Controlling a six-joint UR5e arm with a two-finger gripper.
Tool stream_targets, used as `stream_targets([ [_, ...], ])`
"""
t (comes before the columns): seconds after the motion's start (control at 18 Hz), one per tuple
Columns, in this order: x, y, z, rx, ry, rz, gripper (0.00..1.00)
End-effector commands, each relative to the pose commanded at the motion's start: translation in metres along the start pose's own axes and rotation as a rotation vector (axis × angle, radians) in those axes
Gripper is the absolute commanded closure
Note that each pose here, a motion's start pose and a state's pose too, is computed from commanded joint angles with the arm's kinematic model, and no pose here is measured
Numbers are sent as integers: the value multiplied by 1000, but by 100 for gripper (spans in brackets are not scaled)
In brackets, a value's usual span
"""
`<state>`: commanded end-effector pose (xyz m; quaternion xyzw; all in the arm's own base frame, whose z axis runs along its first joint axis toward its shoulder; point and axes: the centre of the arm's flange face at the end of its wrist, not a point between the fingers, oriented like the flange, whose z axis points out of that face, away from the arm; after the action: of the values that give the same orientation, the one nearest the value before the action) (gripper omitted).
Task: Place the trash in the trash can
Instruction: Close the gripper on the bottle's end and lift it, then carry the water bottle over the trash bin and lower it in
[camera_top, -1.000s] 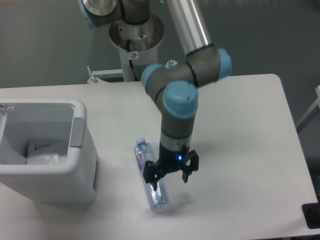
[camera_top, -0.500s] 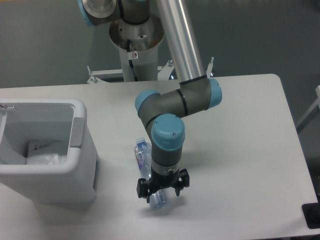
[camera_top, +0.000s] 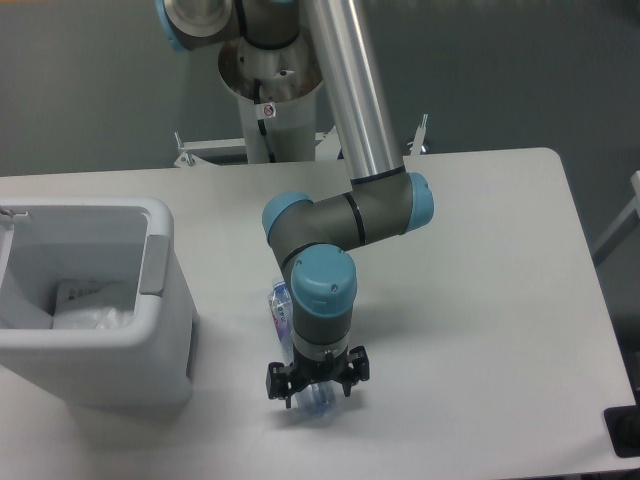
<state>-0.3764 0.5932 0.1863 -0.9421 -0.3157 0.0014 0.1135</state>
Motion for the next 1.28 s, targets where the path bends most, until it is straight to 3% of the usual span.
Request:
stream_targets([
  [0.17,0,0,1,-1,0,0,2],
  [0.5,0,-1,-5,7,-2,1,35],
  [1.0,2,-4,-14,26,-3,5,41],
  [1.06,3,-8,-29,50,-5,11,41],
  [1.11,7,-17,-104,162,-14,18,41],
  [1.28,9,-25,-197,308,-31,21,41],
])
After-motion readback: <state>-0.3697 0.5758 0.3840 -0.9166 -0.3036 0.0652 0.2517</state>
